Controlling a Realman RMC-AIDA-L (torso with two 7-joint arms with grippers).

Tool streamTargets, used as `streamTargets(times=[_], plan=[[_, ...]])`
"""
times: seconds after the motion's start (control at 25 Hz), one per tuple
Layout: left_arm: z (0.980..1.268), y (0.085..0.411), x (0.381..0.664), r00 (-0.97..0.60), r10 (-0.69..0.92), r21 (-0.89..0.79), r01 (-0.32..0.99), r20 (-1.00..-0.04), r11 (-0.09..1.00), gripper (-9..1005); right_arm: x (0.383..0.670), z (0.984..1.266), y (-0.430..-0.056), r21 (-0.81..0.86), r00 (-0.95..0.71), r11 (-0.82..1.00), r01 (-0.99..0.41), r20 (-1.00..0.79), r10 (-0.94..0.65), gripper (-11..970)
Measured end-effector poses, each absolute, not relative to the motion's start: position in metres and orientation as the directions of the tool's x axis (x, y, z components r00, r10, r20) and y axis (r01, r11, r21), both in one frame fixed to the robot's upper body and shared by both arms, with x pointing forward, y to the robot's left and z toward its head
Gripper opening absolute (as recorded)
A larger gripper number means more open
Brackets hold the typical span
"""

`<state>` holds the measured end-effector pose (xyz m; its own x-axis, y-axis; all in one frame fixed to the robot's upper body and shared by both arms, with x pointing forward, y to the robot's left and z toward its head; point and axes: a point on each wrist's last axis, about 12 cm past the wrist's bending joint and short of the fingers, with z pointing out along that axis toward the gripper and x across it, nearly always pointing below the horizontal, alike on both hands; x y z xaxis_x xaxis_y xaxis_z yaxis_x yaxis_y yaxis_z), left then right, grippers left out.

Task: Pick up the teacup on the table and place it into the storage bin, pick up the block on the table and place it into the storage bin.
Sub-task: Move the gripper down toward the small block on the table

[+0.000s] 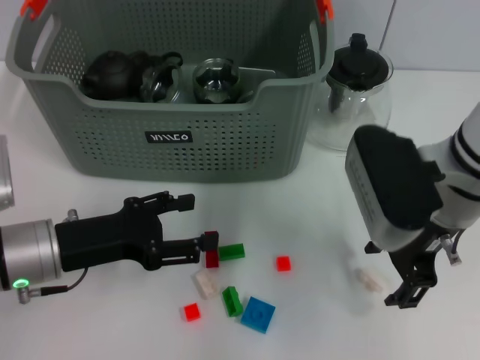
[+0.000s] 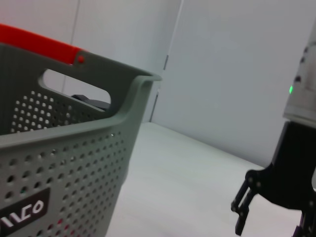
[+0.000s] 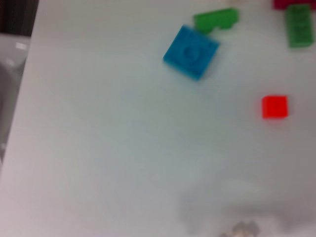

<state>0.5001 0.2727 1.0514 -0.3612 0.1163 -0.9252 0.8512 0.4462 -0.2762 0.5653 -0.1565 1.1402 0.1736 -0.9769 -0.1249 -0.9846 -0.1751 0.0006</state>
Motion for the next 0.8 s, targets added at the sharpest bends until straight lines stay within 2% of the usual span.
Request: streamTargets(times=[0.44, 0.8], plan=[[1.045, 0.27, 0.499, -0.388, 0.07, -0.312, 0.825, -0.919, 0.471, 861, 0.568, 1.125, -0.151, -0.056, 0.359, -0.355, -0.933, -0.07, -0.931, 781], [1.045, 0.268, 0.498, -0.394, 0.053, -0.325, 0.82, -0.918, 0.471, 862, 0.565, 1.115, -0.147, -0.047, 0.412, -0.409, -0.911, -0.074, -0.908, 749]])
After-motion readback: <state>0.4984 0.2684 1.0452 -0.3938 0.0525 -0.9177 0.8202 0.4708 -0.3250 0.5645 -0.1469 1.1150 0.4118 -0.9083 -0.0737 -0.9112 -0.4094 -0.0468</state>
